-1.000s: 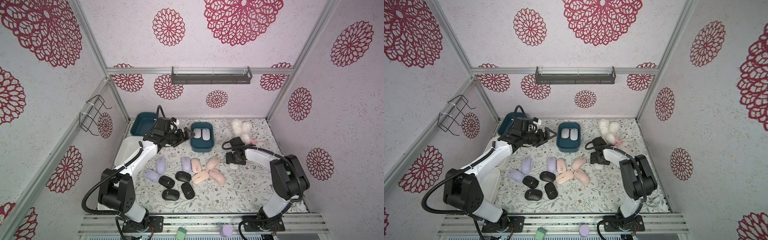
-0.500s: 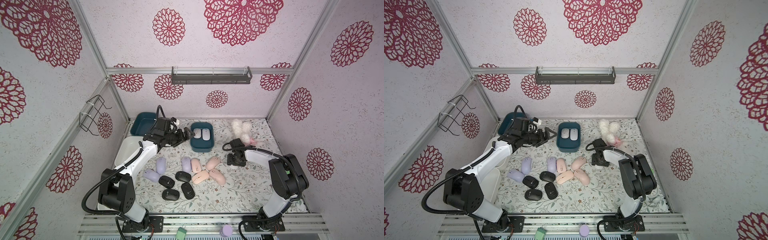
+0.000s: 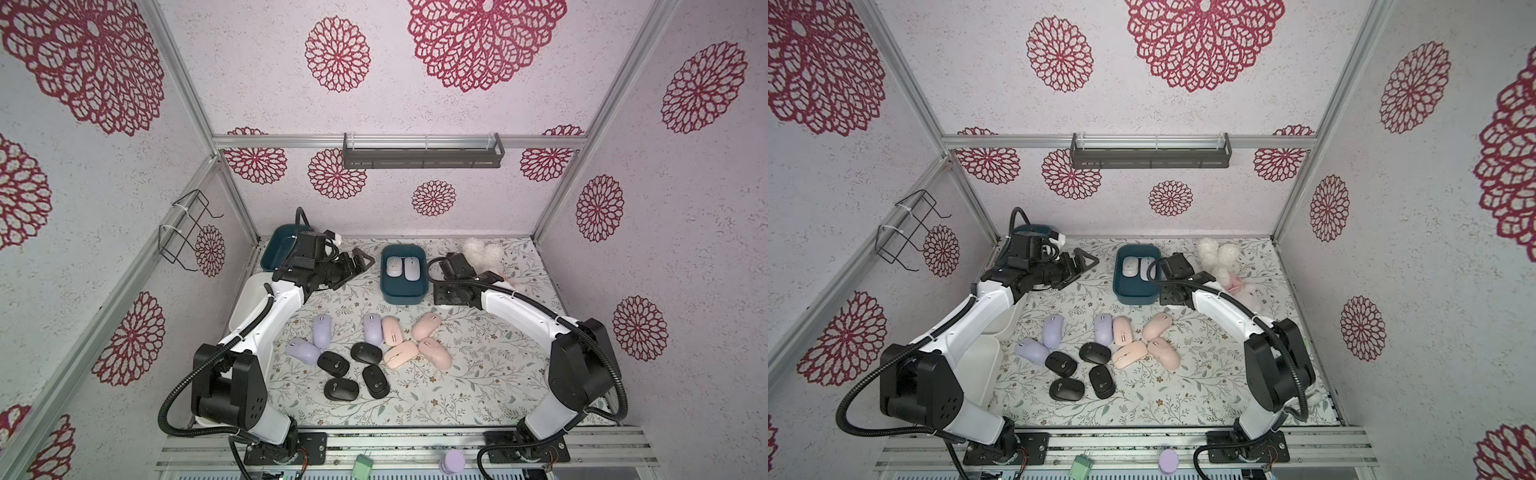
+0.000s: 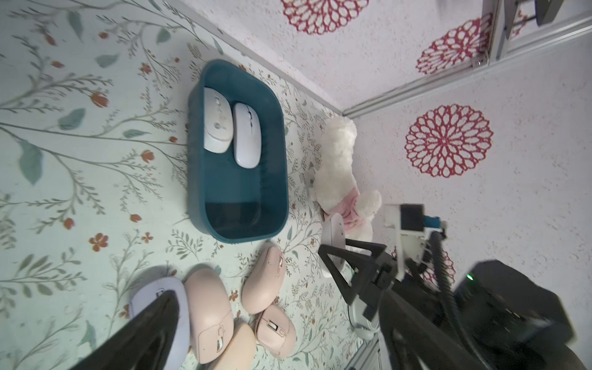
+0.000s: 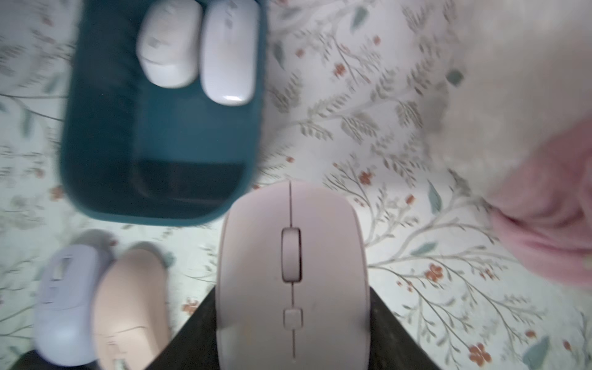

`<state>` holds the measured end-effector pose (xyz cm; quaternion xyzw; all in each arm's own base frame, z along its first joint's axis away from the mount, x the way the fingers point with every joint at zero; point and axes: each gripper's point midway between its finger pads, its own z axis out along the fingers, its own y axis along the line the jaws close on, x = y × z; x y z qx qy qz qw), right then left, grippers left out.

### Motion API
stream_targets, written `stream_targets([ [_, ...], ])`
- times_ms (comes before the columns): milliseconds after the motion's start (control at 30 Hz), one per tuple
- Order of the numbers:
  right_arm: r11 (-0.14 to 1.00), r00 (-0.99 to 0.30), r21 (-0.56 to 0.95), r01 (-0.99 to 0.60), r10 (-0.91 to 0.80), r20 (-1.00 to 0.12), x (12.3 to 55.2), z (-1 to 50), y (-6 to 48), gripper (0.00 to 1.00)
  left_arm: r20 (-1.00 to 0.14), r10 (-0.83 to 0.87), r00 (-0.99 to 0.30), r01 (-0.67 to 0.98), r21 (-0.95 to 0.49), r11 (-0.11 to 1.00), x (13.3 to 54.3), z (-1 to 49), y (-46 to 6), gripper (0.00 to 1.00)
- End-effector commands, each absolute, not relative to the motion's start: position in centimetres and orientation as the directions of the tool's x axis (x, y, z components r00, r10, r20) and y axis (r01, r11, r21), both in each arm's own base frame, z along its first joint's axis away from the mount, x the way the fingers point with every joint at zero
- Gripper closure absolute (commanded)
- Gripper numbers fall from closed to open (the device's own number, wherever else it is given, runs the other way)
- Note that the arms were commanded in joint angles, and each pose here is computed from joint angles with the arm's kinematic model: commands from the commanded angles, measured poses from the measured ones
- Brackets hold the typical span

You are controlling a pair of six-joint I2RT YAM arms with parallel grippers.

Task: Place the mice by color into the storage box
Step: Pick up the mouse from the center of the board, then place the mouse in the storage box.

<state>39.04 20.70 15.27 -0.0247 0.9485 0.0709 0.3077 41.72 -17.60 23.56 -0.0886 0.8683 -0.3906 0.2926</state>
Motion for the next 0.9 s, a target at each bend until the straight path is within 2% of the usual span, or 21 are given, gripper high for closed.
stream_targets([
  [0, 0.978, -0.779, 0.186, -0.091, 0.046, -0.626, 41.2, 16.6, 24.2, 0.46, -0.476, -0.436, -0.764, 0.045, -0.713, 0.7, 42.5, 25.0, -15.2, 0.01],
  [167, 0.954, -0.761, 0.278, -0.111, 0.099, -0.641, 45.1, 16.2, 29.7, 0.46, -0.466, -0.467, -0.752, 0.008, -0.714, 0.7, 43.0, 24.5, -13.7, 0.01],
  [367, 0.952, -0.766, 0.299, -0.068, 0.142, -0.627, 48.4, 13.3, 32.4, 0.47, -0.467, -0.473, -0.747, 0.012, -0.721, 0.693, 43.1, 24.7, -13.6, 0.01],
  [633, 0.955, -0.812, 0.293, -0.042, 0.139, -0.566, 49.5, 8.8, 34.4, 0.48, -0.453, -0.477, -0.753, 0.011, -0.734, 0.679, 43.1, 24.7, -13.8, 0.01],
  [867, 0.956, -0.836, 0.291, -0.041, 0.127, -0.534, 49.5, 7.5, 35.3, 0.44, -0.449, -0.481, -0.753, 0.01, -0.739, 0.674, 43.1, 24.7, -13.9, 0.01],
])
